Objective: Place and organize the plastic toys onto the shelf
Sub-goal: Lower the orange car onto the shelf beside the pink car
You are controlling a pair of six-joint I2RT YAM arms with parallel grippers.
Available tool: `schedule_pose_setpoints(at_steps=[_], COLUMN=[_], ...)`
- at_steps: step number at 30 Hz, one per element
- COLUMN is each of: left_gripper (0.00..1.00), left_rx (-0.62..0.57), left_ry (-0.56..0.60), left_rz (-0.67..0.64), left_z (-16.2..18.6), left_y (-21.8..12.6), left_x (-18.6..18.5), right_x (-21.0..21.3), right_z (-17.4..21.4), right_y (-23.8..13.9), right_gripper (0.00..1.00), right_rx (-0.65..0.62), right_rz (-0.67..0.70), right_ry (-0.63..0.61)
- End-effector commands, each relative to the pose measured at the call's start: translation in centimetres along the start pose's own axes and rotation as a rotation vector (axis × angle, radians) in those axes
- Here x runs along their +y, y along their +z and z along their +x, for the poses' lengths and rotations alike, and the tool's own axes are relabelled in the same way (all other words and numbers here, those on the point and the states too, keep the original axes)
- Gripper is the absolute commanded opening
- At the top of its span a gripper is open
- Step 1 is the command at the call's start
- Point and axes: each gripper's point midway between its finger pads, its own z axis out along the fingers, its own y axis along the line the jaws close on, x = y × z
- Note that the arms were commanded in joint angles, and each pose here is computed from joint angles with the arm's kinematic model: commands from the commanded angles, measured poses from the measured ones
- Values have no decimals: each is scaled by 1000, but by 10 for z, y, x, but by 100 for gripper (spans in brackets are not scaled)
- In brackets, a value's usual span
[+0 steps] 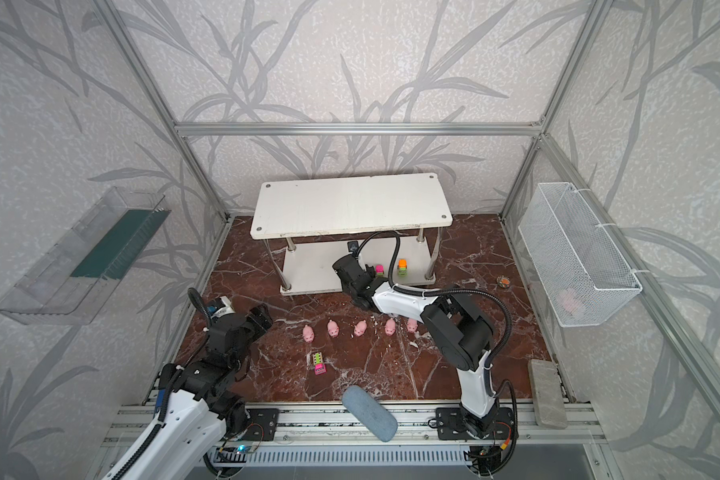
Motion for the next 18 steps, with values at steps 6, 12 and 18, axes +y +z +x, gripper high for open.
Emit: schedule_pose_setpoints(at_steps=[6, 12, 18], left_gripper=[84, 84, 84], left_rx=[-7, -7, -7], left_ry=[-10, -8, -8], left_rz=[-8, -12, -15], left_z=[-1, -1, 0], left_y=[0, 1, 1], left_x=[1, 2, 3], right_x=[-2, 2, 2], right_z=[-14, -16, -12], right_y=[9, 15, 19], right_gripper=[28, 29, 31], right_rx=[-27, -16, 2], right_rz=[8, -1, 3], right_ry=[46, 42, 40])
